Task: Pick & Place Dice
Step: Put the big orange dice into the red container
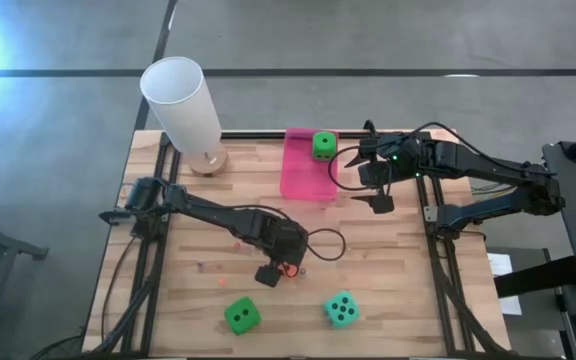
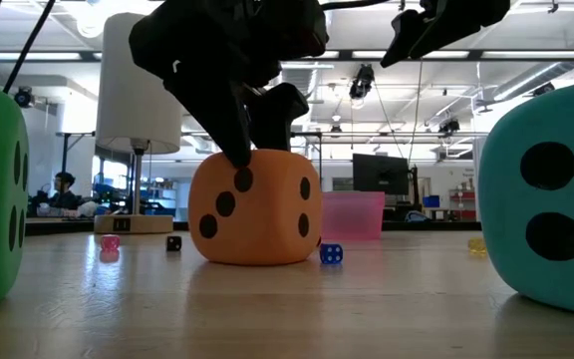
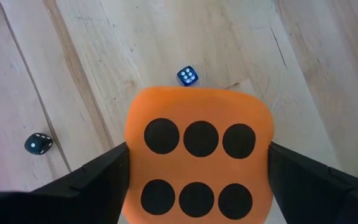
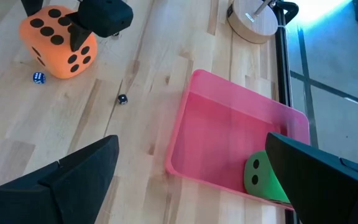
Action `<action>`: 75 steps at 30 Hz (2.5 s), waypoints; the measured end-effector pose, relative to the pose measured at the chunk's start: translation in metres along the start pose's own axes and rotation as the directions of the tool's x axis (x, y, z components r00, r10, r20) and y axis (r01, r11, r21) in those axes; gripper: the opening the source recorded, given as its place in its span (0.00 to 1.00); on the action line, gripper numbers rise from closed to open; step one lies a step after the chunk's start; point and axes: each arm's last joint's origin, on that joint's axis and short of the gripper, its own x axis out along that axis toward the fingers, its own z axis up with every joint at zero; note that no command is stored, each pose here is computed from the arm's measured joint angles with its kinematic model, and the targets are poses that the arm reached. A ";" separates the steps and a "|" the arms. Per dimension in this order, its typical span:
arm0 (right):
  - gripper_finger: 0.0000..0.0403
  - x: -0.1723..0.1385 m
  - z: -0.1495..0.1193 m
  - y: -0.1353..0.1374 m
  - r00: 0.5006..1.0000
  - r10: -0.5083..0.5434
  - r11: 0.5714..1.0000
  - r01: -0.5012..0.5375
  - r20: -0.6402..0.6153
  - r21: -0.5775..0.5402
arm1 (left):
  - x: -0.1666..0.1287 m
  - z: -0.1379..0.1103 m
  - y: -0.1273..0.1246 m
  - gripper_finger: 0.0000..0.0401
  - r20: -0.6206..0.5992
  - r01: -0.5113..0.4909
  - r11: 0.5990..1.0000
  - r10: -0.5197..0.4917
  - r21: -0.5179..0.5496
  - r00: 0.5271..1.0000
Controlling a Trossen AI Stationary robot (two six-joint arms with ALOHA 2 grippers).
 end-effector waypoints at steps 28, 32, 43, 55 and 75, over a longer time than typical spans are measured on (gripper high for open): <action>0.99 0.000 0.000 0.000 1.000 0.001 1.000 -0.001 0.000 0.000 | -0.011 -0.002 0.000 0.81 -0.010 -0.061 0.998 0.062 0.017 0.998; 0.99 0.000 0.000 0.000 1.000 0.000 1.000 0.000 0.000 0.000 | -0.014 -0.004 0.000 0.81 -0.026 -0.081 0.997 0.081 0.005 0.996; 0.99 0.000 0.000 0.000 1.000 0.001 1.000 -0.001 0.000 0.001 | -0.038 -0.003 0.001 0.80 0.024 -0.176 0.984 0.177 -0.042 0.984; 0.99 0.000 0.000 0.000 1.000 0.000 1.000 0.000 0.000 0.000 | -0.082 -0.007 0.009 0.78 0.043 -0.498 0.861 0.504 -0.098 0.863; 0.99 0.000 0.000 0.000 1.000 0.000 1.000 0.000 0.000 0.000 | -0.094 -0.025 0.068 0.76 -0.066 -0.646 0.745 0.645 -0.169 0.761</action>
